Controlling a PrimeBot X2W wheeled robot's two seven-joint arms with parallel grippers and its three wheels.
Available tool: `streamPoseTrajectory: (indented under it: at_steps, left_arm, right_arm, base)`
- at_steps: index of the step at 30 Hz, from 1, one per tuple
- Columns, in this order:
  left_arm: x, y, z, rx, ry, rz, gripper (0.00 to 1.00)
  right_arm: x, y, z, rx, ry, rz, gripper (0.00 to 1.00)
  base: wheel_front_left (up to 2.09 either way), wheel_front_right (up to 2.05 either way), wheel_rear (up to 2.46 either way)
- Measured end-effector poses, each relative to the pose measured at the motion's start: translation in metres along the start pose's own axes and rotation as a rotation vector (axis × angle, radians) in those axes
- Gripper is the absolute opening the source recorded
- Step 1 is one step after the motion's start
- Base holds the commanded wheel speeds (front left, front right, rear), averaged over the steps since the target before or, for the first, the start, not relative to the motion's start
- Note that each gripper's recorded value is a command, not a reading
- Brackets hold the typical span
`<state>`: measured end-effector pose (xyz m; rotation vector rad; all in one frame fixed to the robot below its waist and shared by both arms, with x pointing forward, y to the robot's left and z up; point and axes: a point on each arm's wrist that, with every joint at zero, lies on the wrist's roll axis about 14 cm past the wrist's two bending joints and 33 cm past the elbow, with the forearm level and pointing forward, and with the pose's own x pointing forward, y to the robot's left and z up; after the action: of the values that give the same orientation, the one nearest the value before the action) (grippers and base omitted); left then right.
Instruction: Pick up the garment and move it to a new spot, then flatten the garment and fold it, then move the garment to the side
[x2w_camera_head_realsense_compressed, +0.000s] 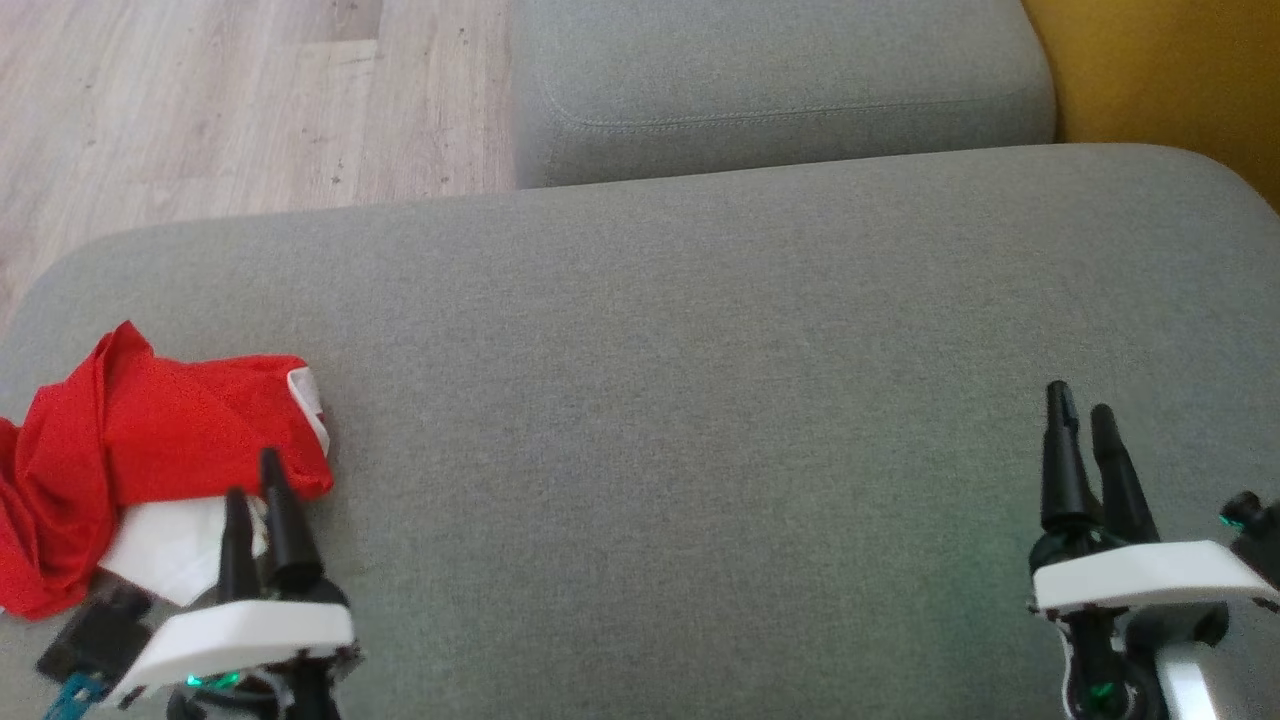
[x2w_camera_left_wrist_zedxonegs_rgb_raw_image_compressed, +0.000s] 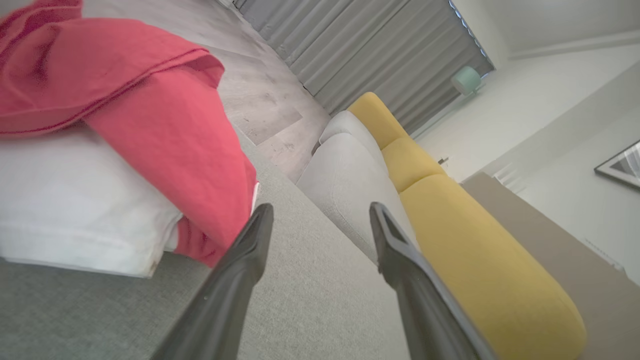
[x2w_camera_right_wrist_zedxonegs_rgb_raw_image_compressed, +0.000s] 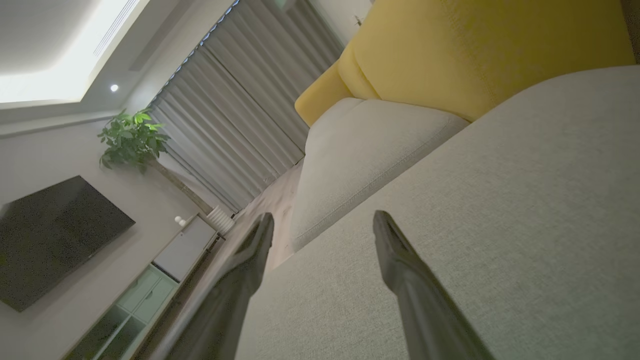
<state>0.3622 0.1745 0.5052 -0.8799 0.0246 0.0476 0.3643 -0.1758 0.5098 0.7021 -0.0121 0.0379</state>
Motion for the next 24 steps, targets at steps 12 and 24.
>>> streamPoseTrajectory:
  at_steps: [12, 24]
  left_arm:
    - [-0.002, -0.028, -0.018, 0.287, 0.02, -0.084, 1.0]
    - [-0.009, -0.029, -0.034, 0.548, 0.037, -0.096, 1.0]
  right_arm:
    - [0.0, 0.023, -0.007, -0.222, 0.013, 0.083, 1.0]
    - [-0.003, 0.039, -0.015, -0.432, 0.013, 0.15, 1.0]
  base:
    - [0.0, 0.0, 0.0]
    - [0.0, 0.0, 0.0]
